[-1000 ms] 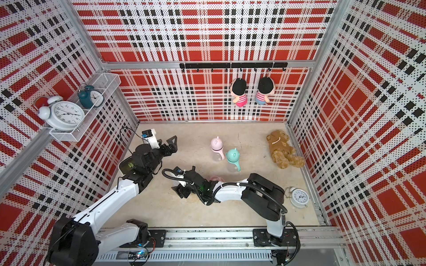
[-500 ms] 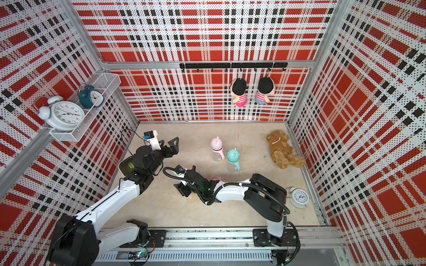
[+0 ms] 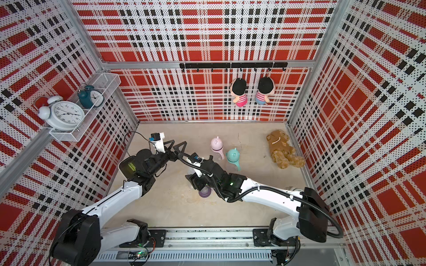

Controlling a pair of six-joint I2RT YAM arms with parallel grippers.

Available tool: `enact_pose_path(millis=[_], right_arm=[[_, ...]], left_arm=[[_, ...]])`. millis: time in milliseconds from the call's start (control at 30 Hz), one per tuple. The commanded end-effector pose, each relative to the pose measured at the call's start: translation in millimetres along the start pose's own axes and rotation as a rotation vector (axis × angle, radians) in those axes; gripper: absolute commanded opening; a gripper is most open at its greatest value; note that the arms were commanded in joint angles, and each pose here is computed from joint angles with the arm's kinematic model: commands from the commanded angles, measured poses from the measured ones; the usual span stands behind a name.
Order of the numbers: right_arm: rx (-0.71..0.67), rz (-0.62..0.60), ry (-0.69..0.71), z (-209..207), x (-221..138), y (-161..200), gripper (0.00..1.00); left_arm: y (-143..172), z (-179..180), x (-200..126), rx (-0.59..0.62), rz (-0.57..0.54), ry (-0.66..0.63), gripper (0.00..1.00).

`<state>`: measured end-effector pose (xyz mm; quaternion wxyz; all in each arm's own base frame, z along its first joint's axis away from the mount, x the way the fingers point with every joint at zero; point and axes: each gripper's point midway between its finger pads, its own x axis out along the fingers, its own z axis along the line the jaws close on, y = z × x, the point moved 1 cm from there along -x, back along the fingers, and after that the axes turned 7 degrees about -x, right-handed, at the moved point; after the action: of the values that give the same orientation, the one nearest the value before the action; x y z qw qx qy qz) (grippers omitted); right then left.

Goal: Assemble the baby bottles
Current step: Pick up the baby bottle from the center of the board.

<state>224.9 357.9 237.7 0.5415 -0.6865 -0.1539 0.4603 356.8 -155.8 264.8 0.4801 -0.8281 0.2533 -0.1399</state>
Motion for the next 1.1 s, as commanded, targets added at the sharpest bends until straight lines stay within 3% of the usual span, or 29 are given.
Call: enact_pose_path(millis=[0, 167, 600, 867, 1067], right_arm=[[0.041, 0.113, 0.024, -19, -18, 23, 0.55], [0.053, 0.152, 0.098, -49, -40, 18, 0.55], [0.106, 0.067, 0.183, -96, -77, -25, 0.55], [0.071, 0.003, 0.106, -85, -84, -52, 0.56], [0.07, -0.057, 0.027, -72, -82, -63, 0.56]], left_arm=[[6, -33, 0, 0.107, 0.008, 0.156, 0.98], [36, -62, 2, 0.186, 0.082, 0.275, 0.98], [102, -121, -15, 0.306, 0.203, 0.572, 0.99], [117, -135, -6, 0.315, 0.224, 0.626, 1.0], [108, -152, 1, 0.265, 0.17, 0.711, 0.99]])
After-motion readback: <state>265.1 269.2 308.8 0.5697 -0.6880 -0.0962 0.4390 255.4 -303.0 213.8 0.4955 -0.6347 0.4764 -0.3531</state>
